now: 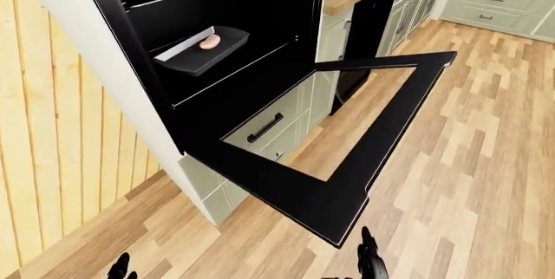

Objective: Close the oven door.

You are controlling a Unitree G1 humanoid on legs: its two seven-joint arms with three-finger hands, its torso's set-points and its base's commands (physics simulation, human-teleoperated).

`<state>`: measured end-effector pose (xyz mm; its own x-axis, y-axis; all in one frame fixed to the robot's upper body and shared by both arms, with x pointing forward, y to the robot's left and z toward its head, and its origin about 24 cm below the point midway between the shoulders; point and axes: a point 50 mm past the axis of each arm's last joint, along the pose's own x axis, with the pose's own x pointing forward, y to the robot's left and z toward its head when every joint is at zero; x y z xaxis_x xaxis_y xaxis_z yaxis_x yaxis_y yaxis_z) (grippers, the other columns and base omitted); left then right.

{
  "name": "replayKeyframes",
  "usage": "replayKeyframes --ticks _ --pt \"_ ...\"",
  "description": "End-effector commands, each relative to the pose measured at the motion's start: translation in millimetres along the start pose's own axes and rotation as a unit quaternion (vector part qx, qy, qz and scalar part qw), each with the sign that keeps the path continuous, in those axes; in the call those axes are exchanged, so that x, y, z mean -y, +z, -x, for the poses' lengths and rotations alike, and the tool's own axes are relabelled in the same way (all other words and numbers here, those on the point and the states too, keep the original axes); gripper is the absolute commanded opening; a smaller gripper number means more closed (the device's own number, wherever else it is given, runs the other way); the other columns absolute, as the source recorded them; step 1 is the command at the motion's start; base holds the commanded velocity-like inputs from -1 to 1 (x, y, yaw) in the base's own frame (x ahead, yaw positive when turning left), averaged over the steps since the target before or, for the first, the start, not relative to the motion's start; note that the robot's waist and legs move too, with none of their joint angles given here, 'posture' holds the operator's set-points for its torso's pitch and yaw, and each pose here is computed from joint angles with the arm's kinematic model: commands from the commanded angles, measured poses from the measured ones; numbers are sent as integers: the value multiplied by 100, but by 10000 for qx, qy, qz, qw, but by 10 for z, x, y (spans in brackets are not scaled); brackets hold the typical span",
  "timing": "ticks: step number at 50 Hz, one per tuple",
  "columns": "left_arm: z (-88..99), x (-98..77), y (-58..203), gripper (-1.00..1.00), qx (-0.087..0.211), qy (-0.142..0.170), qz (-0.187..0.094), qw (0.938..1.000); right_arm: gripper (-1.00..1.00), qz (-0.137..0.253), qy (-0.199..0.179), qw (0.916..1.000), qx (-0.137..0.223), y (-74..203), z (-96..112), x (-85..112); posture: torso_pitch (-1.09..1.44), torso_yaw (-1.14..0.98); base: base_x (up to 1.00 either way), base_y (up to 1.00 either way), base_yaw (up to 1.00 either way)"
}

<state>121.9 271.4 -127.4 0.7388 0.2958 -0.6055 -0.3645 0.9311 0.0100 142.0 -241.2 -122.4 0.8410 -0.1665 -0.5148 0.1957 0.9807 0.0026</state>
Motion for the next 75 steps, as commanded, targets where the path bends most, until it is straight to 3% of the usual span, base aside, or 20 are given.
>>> replayKeyframes --ticks 1,39,41,42,44,46,49,50,52,59,68,72,75 --pt "-42 -13 119 100 288 -18 -45 9996 100 40 -66 9995 293 111 -42 46 0 0 14 0 0" --pt "-45 -11 121 100 284 -22 -34 9996 100 -5 6 9996 299 133 -52 79 0 0 4 1 0" --pt "-41 -11 115 100 279 -23 -37 9996 100 123 2 9994 314 137 -57 57 0 0 0 0 0" --pt "-42 -13 117 100 282 -20 -33 9996 100 -141 -104 9998 72 108 -82 65 0 0 0 0 0" --pt "-42 -14 119 100 286 -18 -35 9996 100 -561 -325 9979 46 114 -107 72 0 0 0 0 0" --pt "-42 -12 117 100 286 -21 -35 9996 100 -775 -177 9966 207 147 -119 48 0 0 0 0 0" --pt "-39 -10 111 100 279 -22 -41 9996 100 -785 36 9952 577 188 -97 6 0 0 0 0 0" --pt "-39 -11 112 100 282 -23 -37 9996 100 -1157 35 9907 717 203 -101 1 0 0 0 0 0" --pt "-38 -15 113 100 285 -16 -32 9996 100 -1332 210 9900 421 133 -97 -22 0 0 0 0 0" --pt "-38 -13 112 100 281 -20 -36 9996 100 -1433 340 9881 451 154 -117 -50 0 0 0 0 0" --pt "-40 -13 114 100 282 -24 -35 9996 100 -2242 636 9679 941 296 -190 -76 0 0 0 0 0" --pt "-44 -12 120 100 281 -29 -34 9996 100 -2677 841 9529 1150 371 -225 -61 0 0 0 0 0" --pt "-47 -12 124 100 281 -27 -35 9996 100 -2755 961 9466 1373 462 -254 -54 0 0 0 0 0"
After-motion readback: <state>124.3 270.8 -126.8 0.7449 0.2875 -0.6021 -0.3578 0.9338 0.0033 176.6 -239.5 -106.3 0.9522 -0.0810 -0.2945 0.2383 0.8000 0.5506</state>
